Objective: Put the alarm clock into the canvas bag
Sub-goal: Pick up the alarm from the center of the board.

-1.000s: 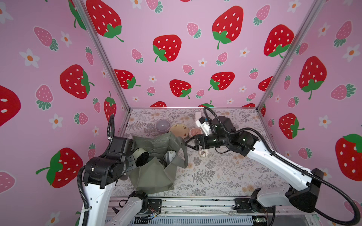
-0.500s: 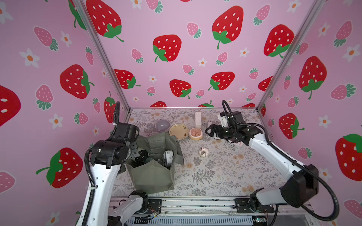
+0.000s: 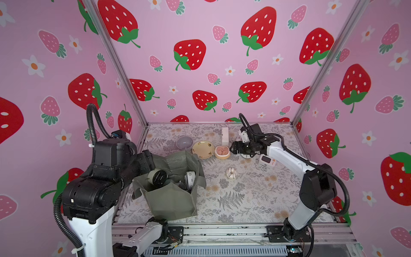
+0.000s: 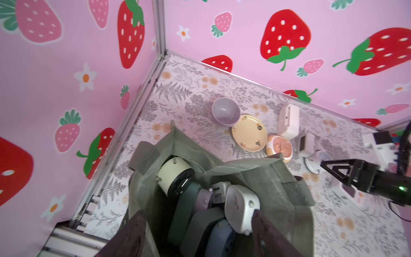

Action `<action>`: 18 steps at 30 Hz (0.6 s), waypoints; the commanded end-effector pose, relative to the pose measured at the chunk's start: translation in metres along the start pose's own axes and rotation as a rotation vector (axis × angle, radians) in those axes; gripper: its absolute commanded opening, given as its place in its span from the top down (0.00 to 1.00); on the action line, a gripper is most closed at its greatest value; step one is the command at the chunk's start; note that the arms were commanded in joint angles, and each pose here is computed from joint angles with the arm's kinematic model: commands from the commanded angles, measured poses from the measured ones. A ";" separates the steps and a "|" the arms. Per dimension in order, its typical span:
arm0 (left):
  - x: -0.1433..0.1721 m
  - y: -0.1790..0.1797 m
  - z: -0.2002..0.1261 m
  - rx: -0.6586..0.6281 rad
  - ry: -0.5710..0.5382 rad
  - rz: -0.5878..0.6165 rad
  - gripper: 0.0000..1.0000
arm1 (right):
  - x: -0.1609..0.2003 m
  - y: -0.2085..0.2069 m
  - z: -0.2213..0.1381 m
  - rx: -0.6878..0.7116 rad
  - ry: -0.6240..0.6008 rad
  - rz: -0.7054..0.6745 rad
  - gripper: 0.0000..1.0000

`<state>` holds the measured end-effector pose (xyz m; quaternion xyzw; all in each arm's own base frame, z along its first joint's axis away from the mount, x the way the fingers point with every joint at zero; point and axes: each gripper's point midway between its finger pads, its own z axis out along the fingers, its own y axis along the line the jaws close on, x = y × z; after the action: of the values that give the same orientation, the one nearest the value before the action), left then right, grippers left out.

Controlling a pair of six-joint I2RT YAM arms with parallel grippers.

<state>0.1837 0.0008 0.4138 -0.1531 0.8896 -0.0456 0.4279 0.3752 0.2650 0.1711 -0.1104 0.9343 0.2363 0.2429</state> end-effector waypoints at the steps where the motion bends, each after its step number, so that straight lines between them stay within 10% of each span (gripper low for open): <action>1: -0.005 -0.034 0.013 0.158 0.033 -0.081 0.24 | -0.028 -0.028 -0.019 0.079 -0.061 0.032 0.16; 7: -0.015 -0.078 0.030 0.327 0.026 -0.074 0.20 | -0.026 -0.088 -0.010 0.370 0.038 -0.031 0.02; 18: 0.002 -0.136 0.048 0.390 0.108 0.027 0.21 | -0.024 -0.109 0.032 0.360 0.139 0.047 0.04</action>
<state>0.2533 -0.1318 0.3950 -0.0243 0.9023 -0.2084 0.3765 0.4410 0.1902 0.1095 -0.0636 0.9769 0.0632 0.1940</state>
